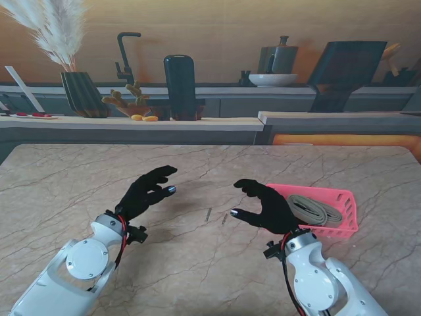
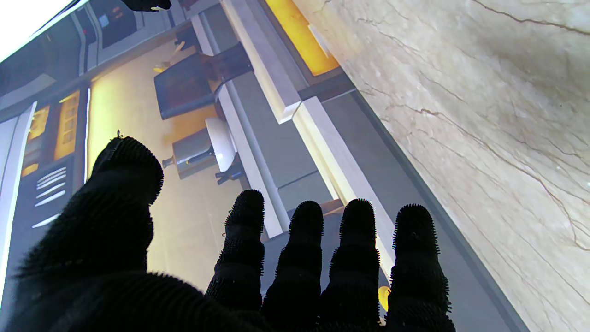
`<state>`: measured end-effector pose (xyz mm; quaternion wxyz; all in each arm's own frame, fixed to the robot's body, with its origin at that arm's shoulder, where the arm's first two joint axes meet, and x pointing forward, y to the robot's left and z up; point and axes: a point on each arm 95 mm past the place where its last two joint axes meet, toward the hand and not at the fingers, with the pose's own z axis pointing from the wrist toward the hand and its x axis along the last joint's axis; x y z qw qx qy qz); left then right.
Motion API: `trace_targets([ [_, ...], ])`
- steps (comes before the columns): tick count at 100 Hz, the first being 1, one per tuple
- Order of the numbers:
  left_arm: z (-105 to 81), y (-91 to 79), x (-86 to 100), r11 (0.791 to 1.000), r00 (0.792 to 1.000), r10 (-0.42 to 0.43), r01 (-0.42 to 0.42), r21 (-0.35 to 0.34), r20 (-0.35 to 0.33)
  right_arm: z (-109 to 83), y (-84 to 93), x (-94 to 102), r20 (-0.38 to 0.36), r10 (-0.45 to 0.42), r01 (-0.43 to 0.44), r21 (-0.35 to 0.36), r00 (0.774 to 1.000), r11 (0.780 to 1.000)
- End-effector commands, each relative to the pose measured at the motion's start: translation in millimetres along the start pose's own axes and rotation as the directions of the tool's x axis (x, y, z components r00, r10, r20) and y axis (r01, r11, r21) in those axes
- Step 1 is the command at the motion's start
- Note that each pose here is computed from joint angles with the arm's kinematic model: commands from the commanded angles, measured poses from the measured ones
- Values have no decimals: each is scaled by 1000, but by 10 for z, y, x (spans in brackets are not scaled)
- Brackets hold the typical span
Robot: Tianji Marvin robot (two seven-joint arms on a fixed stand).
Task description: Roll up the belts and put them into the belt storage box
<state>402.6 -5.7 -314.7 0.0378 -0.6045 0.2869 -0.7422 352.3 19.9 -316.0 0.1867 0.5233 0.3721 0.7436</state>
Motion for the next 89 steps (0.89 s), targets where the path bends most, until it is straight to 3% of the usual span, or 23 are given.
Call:
trace_targets([
  [1, 0, 30, -8, 1000, 1000, -13, 13, -6, 7, 15, -22, 29, -3, 14, -14, 6, 1000, 1000],
  [89, 20, 58, -10, 1000, 1000, -19, 19, -14, -5, 17, -5, 47, 4, 16, -16, -4, 1000, 1000],
])
